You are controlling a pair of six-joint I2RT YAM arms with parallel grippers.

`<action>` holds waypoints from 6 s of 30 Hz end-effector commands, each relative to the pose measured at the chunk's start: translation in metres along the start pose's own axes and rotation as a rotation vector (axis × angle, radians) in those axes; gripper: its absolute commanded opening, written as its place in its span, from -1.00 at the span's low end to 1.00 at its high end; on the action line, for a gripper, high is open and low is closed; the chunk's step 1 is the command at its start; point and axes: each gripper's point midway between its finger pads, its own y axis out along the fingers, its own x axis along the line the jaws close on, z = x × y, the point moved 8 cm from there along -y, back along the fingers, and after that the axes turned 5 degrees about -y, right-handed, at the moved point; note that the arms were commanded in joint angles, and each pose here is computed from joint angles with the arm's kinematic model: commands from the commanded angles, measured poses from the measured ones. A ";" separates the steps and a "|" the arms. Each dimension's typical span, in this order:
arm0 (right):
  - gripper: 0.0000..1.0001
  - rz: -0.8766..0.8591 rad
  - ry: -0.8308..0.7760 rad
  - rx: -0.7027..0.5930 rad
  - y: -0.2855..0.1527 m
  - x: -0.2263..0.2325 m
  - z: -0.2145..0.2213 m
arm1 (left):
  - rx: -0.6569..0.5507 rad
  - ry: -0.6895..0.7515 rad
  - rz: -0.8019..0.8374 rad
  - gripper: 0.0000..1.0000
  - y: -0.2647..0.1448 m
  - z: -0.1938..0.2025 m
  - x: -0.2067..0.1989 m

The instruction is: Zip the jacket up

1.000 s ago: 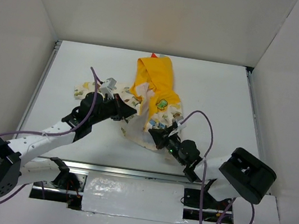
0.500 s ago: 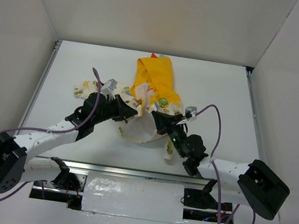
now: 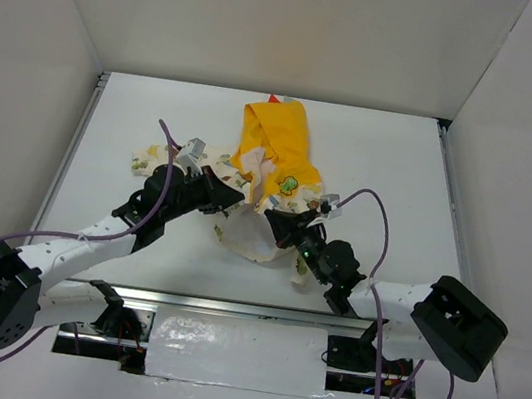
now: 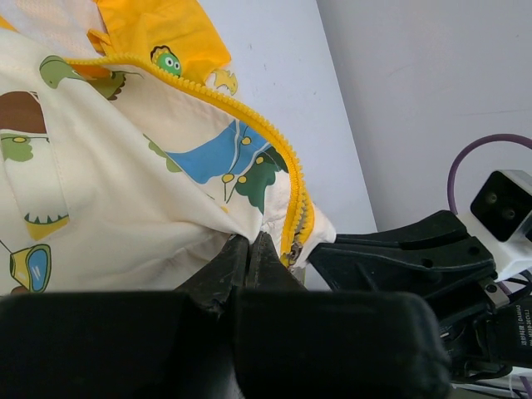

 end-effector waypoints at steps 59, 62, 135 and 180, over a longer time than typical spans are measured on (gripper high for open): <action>-1.00 -0.050 0.067 -0.003 0.006 0.012 0.005 | -0.050 0.010 0.012 -1.00 0.002 -0.010 -0.007; -1.00 -0.049 0.067 0.005 0.005 0.011 0.007 | -0.049 0.012 0.015 -1.00 0.002 -0.009 -0.007; -1.00 0.000 -0.003 -0.014 0.022 0.010 -0.007 | -0.003 0.039 -0.001 -1.00 0.001 0.002 0.006; -1.00 -0.027 -0.010 0.014 0.005 0.004 0.003 | -0.028 0.035 -0.015 -1.00 0.005 -0.008 -0.002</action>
